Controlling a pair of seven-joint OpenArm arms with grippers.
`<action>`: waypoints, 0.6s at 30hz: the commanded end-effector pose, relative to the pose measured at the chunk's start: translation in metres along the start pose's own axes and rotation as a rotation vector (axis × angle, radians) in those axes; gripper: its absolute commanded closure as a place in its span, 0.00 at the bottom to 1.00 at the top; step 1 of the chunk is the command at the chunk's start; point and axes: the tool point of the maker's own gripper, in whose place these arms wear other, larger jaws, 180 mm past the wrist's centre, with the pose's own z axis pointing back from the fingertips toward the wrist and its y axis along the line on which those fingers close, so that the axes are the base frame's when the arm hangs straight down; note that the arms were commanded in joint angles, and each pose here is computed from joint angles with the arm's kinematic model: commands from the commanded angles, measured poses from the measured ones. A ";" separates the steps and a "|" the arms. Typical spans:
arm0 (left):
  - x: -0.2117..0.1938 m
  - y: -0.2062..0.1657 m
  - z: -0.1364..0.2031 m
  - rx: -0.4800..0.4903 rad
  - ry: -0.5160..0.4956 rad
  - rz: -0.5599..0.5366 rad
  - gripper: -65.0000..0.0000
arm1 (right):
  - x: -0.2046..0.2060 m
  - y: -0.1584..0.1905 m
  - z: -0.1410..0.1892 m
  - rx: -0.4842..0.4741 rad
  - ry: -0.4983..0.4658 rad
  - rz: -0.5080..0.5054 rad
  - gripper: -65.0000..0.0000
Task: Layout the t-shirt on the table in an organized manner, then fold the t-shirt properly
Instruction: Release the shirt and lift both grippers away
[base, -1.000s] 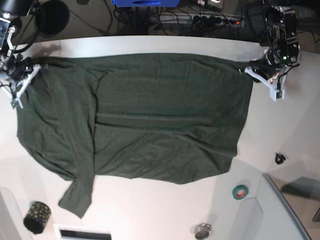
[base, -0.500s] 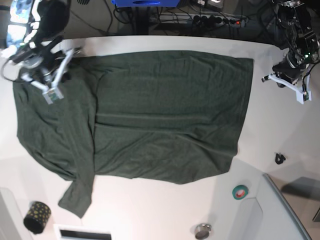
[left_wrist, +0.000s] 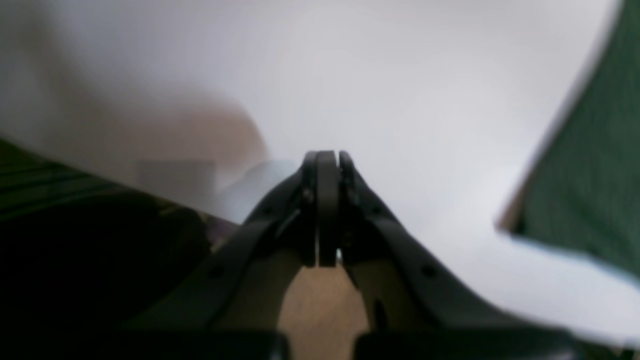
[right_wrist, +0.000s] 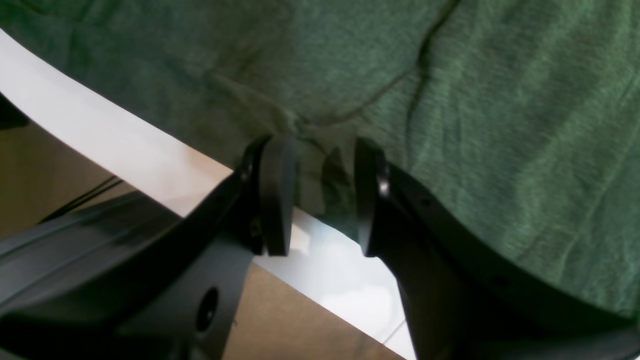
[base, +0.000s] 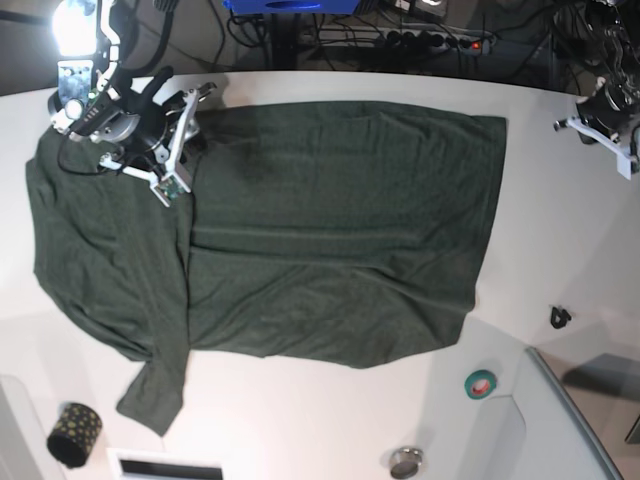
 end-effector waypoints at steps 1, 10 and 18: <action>0.016 0.014 0.007 0.010 -0.050 -0.017 1.00 | 0.010 -0.003 0.002 -0.014 -0.036 -0.009 0.70; -0.011 0.010 0.015 -0.137 -0.006 -0.151 1.00 | 0.013 -0.006 0.001 -0.065 -0.042 -0.083 0.70; -0.079 -0.030 0.017 -0.209 0.080 -0.064 1.00 | -0.025 -0.098 0.054 -0.266 -0.201 -0.381 0.62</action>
